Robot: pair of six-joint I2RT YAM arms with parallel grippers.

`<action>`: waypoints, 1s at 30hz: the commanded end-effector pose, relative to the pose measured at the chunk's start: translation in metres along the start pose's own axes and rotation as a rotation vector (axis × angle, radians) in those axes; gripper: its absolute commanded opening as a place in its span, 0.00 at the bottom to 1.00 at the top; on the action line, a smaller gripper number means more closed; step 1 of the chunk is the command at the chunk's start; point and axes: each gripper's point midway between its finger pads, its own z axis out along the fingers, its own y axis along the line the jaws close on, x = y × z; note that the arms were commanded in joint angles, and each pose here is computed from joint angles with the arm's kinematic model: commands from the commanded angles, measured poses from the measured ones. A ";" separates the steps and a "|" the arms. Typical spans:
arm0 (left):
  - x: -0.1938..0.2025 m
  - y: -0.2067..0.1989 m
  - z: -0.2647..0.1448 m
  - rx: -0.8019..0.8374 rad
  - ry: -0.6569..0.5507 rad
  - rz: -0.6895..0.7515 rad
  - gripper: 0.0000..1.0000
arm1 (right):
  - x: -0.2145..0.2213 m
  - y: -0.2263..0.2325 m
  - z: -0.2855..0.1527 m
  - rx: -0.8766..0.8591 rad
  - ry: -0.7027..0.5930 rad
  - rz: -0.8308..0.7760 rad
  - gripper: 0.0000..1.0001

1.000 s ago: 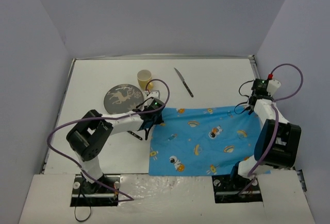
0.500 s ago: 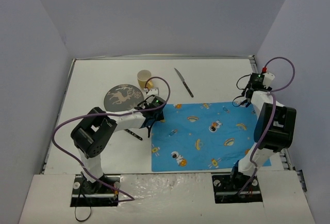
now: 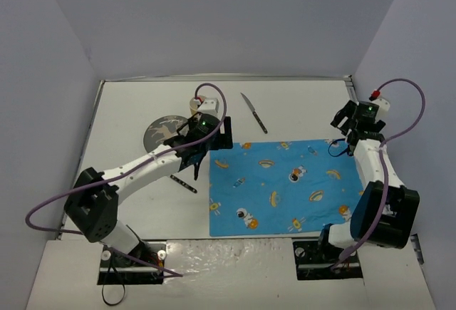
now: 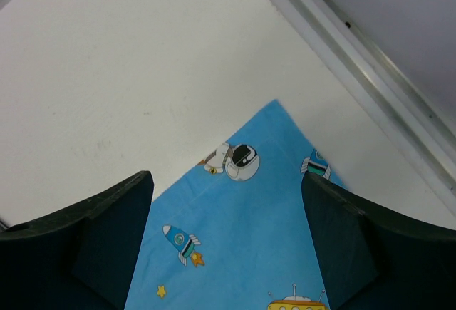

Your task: Set the dinner table for one person

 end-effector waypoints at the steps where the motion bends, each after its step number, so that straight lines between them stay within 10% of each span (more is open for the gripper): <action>1: -0.010 -0.015 -0.026 0.110 0.011 0.075 0.80 | 0.048 -0.001 0.000 -0.080 0.148 0.110 0.82; 30: 0.105 -0.039 0.091 0.139 0.278 -0.015 0.75 | 0.102 -0.051 0.068 0.003 0.290 0.206 0.84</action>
